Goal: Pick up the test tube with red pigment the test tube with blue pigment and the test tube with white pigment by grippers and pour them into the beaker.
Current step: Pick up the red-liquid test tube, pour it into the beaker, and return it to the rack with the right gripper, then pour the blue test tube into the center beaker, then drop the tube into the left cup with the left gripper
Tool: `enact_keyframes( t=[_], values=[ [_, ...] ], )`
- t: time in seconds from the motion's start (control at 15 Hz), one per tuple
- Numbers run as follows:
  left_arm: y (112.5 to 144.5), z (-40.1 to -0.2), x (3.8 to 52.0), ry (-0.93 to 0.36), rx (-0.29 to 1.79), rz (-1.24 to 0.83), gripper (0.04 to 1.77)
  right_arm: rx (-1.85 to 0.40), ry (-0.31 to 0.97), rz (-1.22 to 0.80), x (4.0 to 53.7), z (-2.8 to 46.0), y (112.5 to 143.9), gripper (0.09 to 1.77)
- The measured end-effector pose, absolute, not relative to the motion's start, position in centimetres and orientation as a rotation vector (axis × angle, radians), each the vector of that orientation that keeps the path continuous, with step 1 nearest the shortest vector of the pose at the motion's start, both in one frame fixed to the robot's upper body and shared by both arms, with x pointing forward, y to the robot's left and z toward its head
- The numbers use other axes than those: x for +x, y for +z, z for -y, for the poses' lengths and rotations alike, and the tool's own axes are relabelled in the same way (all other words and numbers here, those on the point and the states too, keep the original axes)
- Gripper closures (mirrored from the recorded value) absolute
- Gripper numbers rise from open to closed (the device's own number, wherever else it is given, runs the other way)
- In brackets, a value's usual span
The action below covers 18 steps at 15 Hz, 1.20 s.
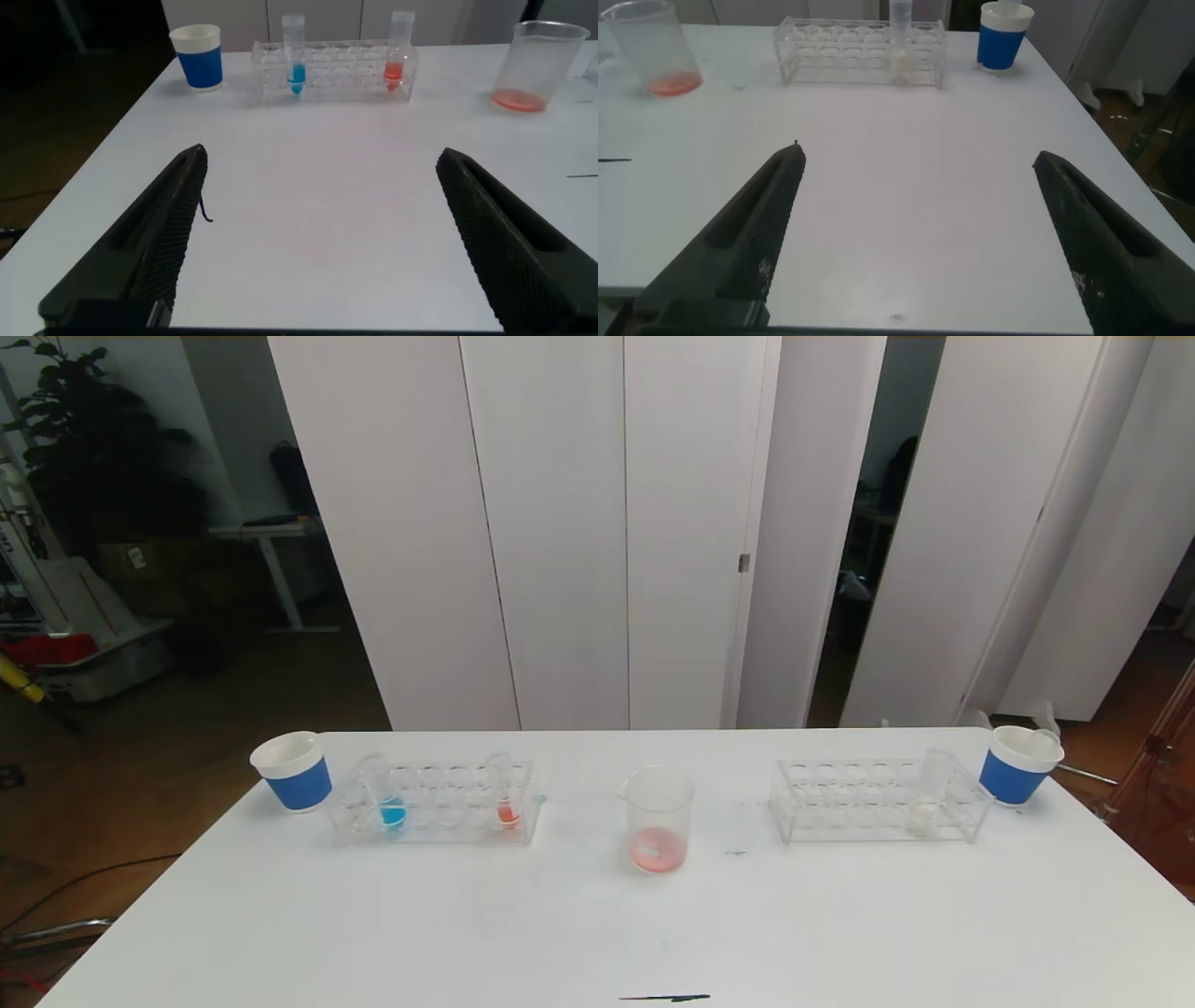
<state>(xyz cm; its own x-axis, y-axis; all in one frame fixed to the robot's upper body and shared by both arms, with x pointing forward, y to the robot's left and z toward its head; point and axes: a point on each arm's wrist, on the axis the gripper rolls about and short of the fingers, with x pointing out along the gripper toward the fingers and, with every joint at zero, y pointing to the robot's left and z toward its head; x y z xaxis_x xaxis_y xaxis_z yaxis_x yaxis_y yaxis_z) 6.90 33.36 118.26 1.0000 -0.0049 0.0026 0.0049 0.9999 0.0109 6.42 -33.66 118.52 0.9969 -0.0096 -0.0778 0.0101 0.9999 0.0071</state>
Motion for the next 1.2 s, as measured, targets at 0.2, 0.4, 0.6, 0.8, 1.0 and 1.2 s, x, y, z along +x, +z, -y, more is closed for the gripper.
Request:
enact_keyframes(
  t=[0.2,0.4,0.6,0.8,1.0,1.2],
  values=[
    [118.3,-33.4,6.9,-0.004,0.011,0.002,0.06,0.004,-0.008,-0.078,6.4,33.7,118.4,0.11],
    [118.3,-33.4,6.9,-0.005,0.011,0.002,0.06,0.005,-0.007,-0.078,6.4,33.7,118.4,0.11],
    [118.2,-33.4,6.9,-0.005,0.015,0.0,0.06,0.004,-0.008,-0.078,6.4,33.7,118.4,0.11],
    [118.2,-33.4,6.9,-0.004,0.01,0.001,0.06,0.004,-0.008,-0.078,6.4,33.7,118.4,0.11],
    [118.5,-33.4,6.9,0.0,0.01,0.023,0.06,0.005,-0.008,-0.078,6.4,33.7,118.4,0.11],
    [120.4,-33.4,6.4,0.003,0.014,0.116,0.06,0.005,-0.008,-0.078,6.4,33.7,118.4,0.11]
  ],
)
